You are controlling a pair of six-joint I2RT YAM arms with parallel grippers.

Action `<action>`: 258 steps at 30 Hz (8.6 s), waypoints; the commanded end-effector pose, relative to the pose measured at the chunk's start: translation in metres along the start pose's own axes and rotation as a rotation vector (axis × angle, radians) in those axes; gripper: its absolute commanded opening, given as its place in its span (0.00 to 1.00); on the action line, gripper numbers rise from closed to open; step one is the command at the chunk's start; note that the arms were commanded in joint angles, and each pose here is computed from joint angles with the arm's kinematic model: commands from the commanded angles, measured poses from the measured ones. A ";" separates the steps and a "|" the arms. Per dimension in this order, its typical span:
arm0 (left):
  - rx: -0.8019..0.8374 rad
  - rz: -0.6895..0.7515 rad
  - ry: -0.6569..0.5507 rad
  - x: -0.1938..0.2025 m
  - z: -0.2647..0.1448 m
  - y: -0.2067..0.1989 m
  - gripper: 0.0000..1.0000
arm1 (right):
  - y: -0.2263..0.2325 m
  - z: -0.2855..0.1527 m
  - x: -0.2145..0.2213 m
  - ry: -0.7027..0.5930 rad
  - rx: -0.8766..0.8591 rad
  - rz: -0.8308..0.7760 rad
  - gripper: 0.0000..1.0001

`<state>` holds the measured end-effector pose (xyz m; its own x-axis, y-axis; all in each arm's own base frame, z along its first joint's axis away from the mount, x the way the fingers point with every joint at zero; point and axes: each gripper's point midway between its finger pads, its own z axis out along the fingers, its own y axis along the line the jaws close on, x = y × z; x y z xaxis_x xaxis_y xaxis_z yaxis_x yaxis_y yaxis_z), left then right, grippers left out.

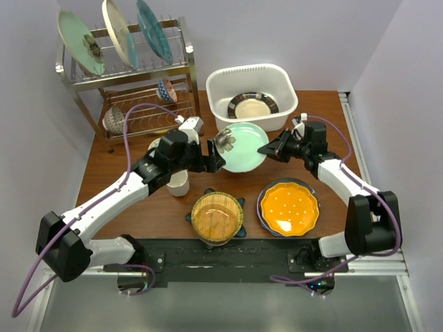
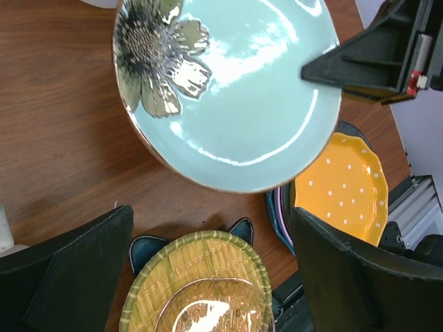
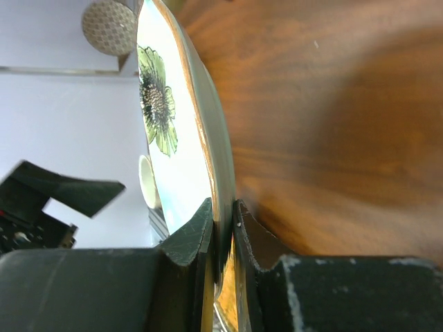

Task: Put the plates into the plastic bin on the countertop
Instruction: Place the plate in the plastic bin, then pick up the plate from the corner of the board.

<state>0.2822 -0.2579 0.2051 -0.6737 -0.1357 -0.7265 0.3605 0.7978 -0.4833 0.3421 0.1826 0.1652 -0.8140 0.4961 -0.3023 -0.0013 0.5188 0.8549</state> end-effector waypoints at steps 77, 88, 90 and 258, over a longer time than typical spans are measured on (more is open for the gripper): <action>0.003 0.039 -0.036 -0.004 -0.023 0.003 1.00 | 0.063 0.116 -0.256 -0.231 -0.010 -0.059 0.00; -0.006 0.045 -0.030 -0.003 -0.022 0.004 1.00 | 0.030 0.130 -0.256 -0.224 0.072 -0.053 0.00; -0.009 0.045 -0.032 -0.003 -0.022 0.005 1.00 | 0.026 0.130 -0.258 -0.224 0.075 -0.044 0.00; 0.352 -0.054 0.213 0.095 0.063 -0.100 0.97 | -0.044 -0.113 -0.014 -0.273 0.525 -0.338 0.80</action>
<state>0.2089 -0.3649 0.1171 -0.8424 0.0457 -0.5369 0.4476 0.6141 -0.6500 0.2910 0.0765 0.1735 -0.6642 0.3658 -0.6520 0.1069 0.9097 0.4014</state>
